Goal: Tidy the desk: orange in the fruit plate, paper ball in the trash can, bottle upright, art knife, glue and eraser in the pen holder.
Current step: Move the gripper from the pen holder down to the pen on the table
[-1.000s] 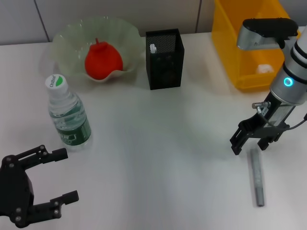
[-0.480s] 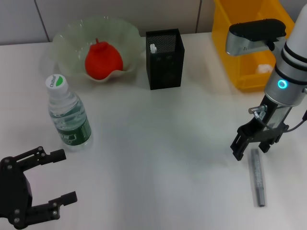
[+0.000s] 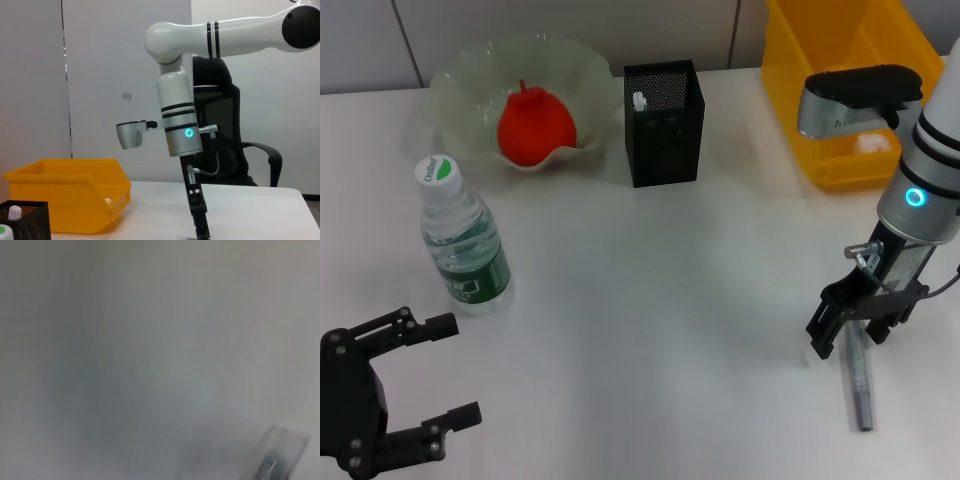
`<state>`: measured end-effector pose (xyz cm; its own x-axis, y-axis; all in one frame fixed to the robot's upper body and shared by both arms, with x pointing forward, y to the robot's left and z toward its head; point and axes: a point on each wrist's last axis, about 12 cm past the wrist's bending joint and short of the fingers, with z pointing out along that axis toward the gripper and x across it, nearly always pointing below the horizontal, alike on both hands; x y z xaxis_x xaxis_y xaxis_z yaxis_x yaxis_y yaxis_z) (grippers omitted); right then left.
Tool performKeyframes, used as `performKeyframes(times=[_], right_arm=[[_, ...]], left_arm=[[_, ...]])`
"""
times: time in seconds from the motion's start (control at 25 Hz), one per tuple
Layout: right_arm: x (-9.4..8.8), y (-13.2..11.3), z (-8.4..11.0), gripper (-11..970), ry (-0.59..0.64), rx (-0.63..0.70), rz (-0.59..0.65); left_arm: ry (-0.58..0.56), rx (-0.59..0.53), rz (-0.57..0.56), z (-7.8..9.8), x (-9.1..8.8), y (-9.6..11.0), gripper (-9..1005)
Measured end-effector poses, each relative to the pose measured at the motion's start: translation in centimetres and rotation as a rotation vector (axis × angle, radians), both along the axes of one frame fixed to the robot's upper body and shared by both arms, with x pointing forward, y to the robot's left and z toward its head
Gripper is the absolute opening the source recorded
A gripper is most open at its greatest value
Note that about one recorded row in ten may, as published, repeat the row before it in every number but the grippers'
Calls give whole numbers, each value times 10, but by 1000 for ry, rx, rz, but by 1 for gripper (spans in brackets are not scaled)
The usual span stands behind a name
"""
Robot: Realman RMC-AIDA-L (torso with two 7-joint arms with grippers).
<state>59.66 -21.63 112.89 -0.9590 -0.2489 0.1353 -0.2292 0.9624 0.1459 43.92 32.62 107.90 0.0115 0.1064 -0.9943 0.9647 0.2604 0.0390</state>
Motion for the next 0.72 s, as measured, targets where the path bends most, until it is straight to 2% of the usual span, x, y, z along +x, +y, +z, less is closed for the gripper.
performKeyframes(times=[0.28, 0.72], right_arm=[[0, -1, -1, 729, -11, 3, -6], [1, 0, 2, 485, -17, 1, 0]], left_arm=[[-27, 1, -7, -1, -3, 0, 785], [-31, -2, -1, -1, -4, 0, 785]])
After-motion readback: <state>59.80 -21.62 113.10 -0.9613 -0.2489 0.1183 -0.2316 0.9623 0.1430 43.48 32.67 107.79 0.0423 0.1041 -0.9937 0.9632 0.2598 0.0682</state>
